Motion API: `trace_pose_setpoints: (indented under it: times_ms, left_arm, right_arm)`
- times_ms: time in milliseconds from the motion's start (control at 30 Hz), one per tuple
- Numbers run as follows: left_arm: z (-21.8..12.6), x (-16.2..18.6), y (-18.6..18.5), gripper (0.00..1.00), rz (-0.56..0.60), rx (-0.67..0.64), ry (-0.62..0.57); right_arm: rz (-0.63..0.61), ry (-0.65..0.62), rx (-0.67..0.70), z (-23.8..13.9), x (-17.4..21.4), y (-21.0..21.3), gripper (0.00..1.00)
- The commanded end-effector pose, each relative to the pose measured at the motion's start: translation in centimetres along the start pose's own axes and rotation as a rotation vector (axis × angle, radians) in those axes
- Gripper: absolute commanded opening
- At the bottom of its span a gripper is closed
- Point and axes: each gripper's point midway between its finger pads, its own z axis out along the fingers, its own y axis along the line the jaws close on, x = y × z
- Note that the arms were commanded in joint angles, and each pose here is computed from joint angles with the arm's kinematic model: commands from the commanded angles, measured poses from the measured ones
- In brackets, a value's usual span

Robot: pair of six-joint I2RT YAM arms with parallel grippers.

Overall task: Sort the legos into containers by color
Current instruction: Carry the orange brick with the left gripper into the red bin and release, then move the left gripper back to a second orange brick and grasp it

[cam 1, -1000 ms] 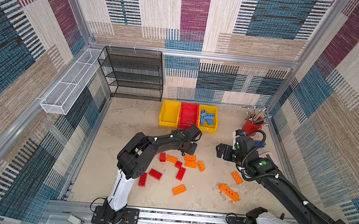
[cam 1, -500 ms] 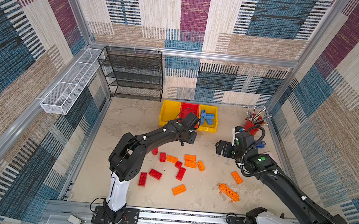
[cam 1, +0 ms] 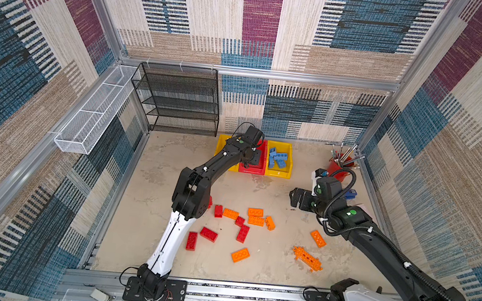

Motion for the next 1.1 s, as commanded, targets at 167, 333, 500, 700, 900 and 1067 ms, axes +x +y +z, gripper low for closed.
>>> trace_pose_setpoints:
  times_ms: [167,333,500,700,900,1067]
  left_arm:
    - [0.6,-0.6,-0.6,0.66,-0.036,0.095,0.006]
    - [-1.7,-0.9,-2.1,0.69,-0.067,0.188,-0.005]
    - [-6.1,2.0,-3.7,0.69,-0.111,0.243,0.007]
    - [-11.2,11.6,-7.4,0.69,-0.041,0.234,0.081]
    - [-15.2,19.8,-11.6,0.69,-0.026,0.315,0.14]
    - [-15.4,23.0,-14.4,0.69,-0.013,0.354,0.159]
  right_arm:
    - [-0.002,-0.042,-0.017,-0.6,-0.9,0.2,0.99]
    - [0.006,-0.046,-0.02,-1.1,-1.0,0.3,0.99]
    - [0.03,-0.037,-0.027,-1.4,-0.6,0.3,0.99]
    - [0.053,-0.009,-0.006,-1.0,1.3,-0.8,0.99]
    - [0.081,-0.037,0.012,-2.2,2.1,-1.8,0.99]
    - [0.111,-0.07,0.022,-3.6,2.4,-2.5,0.99]
